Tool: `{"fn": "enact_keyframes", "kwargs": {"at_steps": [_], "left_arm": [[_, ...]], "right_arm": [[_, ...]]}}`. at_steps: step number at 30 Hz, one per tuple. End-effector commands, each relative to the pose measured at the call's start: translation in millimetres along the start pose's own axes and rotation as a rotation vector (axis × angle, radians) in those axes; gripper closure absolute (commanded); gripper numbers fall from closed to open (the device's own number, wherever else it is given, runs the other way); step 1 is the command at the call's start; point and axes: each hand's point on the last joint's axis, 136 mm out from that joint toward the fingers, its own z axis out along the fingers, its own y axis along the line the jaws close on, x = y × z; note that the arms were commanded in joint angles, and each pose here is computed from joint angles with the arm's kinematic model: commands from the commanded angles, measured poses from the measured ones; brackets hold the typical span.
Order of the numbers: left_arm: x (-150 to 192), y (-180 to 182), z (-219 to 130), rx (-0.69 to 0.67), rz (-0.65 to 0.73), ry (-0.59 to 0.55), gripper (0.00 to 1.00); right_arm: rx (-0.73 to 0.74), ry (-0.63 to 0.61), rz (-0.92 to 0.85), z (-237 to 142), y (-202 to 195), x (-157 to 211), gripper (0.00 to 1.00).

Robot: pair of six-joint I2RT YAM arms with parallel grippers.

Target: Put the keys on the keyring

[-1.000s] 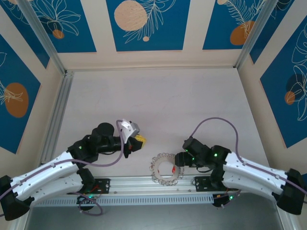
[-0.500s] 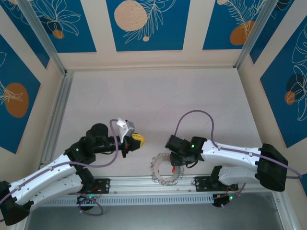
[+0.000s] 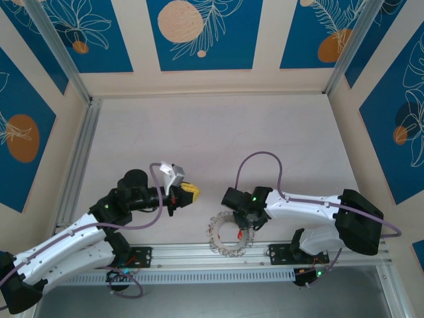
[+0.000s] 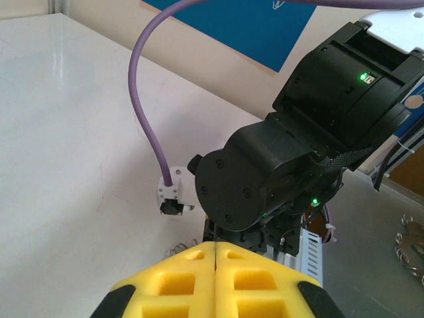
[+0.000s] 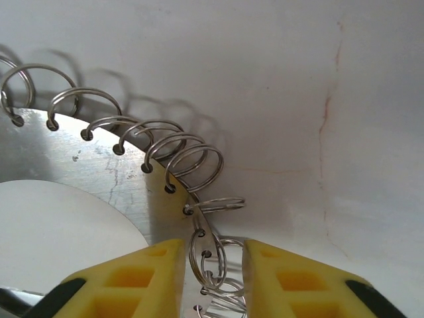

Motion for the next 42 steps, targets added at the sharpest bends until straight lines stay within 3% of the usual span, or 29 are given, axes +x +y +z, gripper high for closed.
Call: {"fn": "enact_keyframes", "kwargs": {"at_steps": [1, 26, 37, 42], "left_arm": [[-5.9, -2.8, -2.7, 0.019, -0.003, -0.029, 0.98], [-9.2, 0.8, -4.4, 0.007, -0.011, -0.035, 0.99], [-10.9, 1.9, -7.2, -0.003, -0.016, -0.037, 0.99], [-11.7, 1.0, -8.4, -0.007, -0.020, -0.025, 0.99]], "right_arm": [[0.002, -0.008, -0.012, -3.0, 3.2, -4.6, 0.74], [0.004, 0.042, 0.014, 13.6, -5.2, 16.3, 0.74], [-0.002, -0.008, -0.009, 6.4, -3.9, 9.1, 0.95], [-0.095, -0.208, -0.134, -36.2, 16.2, -23.7, 1.00]]}}
